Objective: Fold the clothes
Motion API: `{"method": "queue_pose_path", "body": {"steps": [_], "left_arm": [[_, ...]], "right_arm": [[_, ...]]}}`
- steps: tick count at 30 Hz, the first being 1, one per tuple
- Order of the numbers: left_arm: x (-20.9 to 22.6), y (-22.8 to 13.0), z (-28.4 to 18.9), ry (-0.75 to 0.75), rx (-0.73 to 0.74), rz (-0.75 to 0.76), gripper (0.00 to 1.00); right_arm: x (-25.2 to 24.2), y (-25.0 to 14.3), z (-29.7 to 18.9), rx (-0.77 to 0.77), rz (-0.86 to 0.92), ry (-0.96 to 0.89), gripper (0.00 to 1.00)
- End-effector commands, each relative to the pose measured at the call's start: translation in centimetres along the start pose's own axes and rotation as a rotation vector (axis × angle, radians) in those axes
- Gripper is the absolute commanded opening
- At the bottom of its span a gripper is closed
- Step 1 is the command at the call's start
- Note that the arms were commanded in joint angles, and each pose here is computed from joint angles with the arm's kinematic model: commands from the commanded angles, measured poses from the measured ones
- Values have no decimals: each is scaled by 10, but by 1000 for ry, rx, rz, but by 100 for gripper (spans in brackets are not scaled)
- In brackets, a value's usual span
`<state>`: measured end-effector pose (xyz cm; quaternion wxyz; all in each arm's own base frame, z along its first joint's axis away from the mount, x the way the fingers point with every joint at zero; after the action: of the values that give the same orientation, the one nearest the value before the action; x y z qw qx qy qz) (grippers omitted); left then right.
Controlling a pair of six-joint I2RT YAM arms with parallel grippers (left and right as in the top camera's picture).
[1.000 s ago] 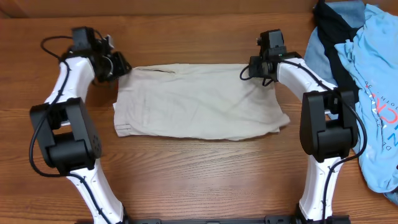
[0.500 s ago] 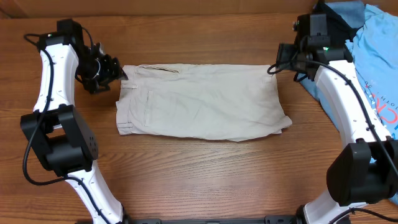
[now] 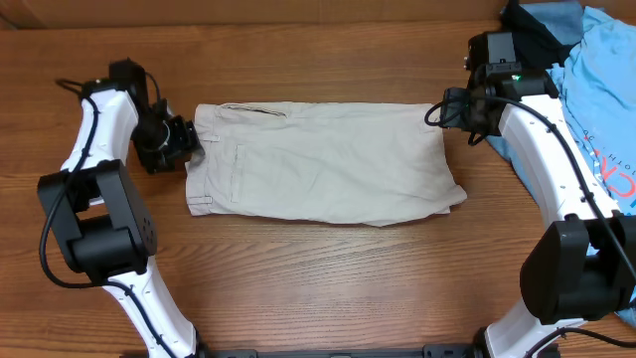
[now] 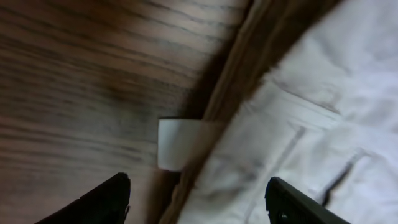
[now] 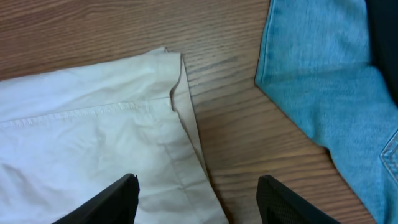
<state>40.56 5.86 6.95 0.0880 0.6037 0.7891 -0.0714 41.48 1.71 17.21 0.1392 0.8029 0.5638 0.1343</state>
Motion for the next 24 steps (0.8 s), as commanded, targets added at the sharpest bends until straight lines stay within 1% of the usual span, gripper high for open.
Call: {"method": "queue_pose_path", "body": {"steps": [1, 5, 9, 14, 15, 18, 24], "left_arm": [[3, -11, 11, 7, 7, -14, 73], [0, -21, 37, -60, 9, -11, 74], [-17, -34, 58, -207, 15, 27, 73], [-22, -49, 71, -217, 46, 40, 70], [-22, -50, 72, -216, 49, 40, 68], [-21, -52, 74, -216, 53, 39, 63], [-20, -51, 74, -208, 49, 40, 46]], "right_arm": [[2, -1, 1, 3, 21, 6, 64], [3, -1, 1, 5, 20, 9, 64], [3, -1, 1, 5, 42, 9, 64], [3, -1, 1, 5, 45, 10, 63], [3, -1, 1, 5, 45, 9, 63], [3, -2, 1, 11, 44, 7, 63], [2, -4, 1, 19, 43, 3, 62]]}}
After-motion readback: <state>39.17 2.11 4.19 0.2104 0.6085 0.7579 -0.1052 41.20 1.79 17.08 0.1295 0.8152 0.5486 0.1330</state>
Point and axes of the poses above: each gripper's point midway between its finger pads, its own z axis out along the fingers, its own x axis along the line the jaws close on, y = z × x, the point moved 4 cm from there along -z, back along the fingers, and after that the axes turned 8 degrees about z, right-handed, at the moved point
